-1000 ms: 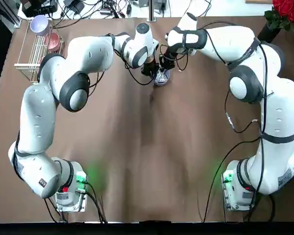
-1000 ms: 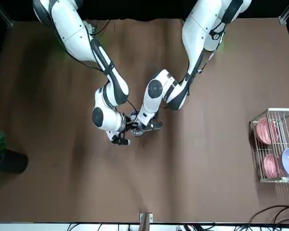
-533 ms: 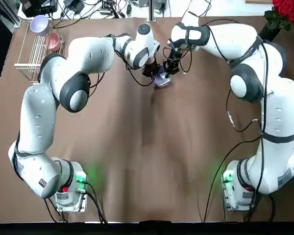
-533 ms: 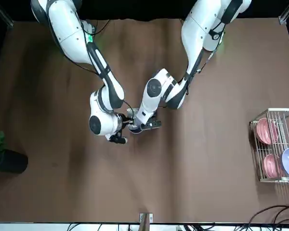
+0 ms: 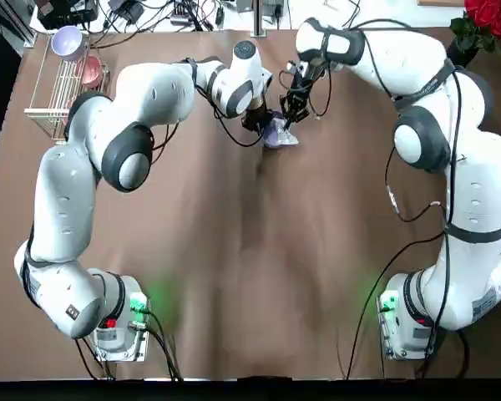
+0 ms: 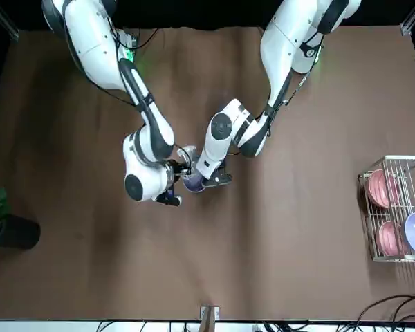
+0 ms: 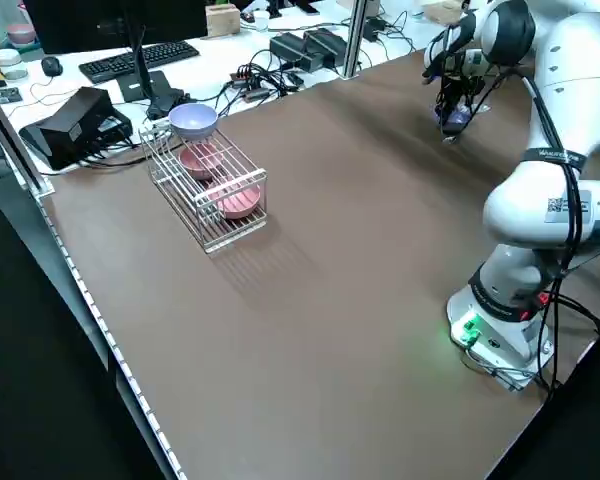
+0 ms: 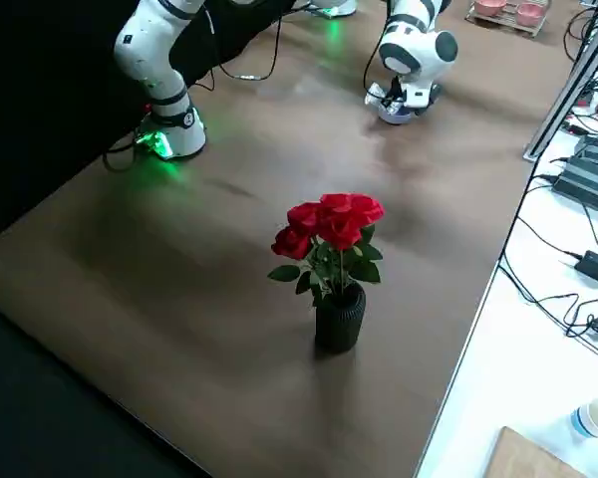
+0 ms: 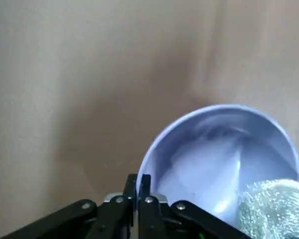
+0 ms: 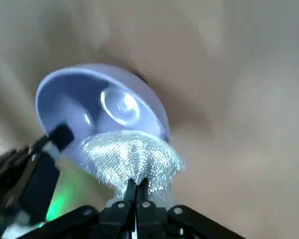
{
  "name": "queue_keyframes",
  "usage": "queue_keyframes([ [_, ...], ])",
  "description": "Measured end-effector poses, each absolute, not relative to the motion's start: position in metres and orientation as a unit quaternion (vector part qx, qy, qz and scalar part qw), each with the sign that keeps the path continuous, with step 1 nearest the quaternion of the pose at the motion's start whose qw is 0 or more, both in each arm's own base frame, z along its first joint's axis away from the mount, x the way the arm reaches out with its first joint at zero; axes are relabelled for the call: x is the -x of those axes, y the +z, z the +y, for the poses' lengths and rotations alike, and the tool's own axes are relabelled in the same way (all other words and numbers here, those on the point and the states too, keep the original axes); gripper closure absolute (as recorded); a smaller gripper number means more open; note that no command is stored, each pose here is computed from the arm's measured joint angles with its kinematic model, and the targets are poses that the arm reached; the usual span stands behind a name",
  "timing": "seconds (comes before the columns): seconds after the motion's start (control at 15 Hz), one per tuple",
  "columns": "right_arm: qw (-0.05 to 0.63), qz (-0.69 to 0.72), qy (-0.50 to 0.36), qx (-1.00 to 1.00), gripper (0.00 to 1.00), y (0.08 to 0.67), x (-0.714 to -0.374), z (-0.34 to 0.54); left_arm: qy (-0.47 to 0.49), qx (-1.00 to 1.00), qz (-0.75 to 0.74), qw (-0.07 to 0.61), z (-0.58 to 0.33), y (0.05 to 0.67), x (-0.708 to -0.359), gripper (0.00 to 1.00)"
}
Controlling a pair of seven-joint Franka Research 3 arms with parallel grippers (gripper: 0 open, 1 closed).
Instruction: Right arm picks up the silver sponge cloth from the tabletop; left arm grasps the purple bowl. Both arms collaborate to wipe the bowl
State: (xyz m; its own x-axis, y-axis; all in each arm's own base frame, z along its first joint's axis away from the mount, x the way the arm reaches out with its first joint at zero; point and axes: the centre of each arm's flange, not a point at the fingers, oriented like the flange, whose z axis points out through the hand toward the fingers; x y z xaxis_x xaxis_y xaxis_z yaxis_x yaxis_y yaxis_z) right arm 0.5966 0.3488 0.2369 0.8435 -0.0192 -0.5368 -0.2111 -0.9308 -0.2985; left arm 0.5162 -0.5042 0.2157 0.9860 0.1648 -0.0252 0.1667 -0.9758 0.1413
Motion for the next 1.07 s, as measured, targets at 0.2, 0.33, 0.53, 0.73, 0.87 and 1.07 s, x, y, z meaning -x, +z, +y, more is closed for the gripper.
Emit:
queue_keyframes([
  [0.2, 0.175, 0.064, 0.283, 0.941, 0.98, 0.264, -0.615, 0.321, -0.006, -0.994, 0.086, 0.071, -0.502, 0.215, -0.519, 0.96],
  [0.33, 0.167, 0.075, 0.273, 0.944, 0.98, 0.271, -0.626, 0.299, -0.005, -0.994, 0.086, 0.071, -0.501, 0.216, -0.519, 0.96],
  [0.53, 0.119, 0.098, 0.246, 0.957, 0.98, 0.272, -0.648, 0.245, -0.002, -0.993, 0.087, 0.074, -0.501, 0.22, -0.523, 0.96],
  [0.73, 0.086, 0.116, 0.235, 0.961, 0.98, 0.281, -0.667, 0.16, 0.007, -0.992, 0.099, 0.076, -0.482, 0.25, -0.547, 0.96],
  [0.87, 0.081, 0.104, 0.229, 0.965, 0.98, 0.279, -0.677, 0.092, 0.005, -0.993, 0.1, 0.064, -0.446, 0.284, -0.572, 0.96],
  [1.07, 0.083, 0.109, 0.233, 0.963, 0.98, 0.268, -0.676, 0.004, -0.003, -0.995, 0.088, 0.042, -0.362, 0.332, -0.614, 0.96],
])
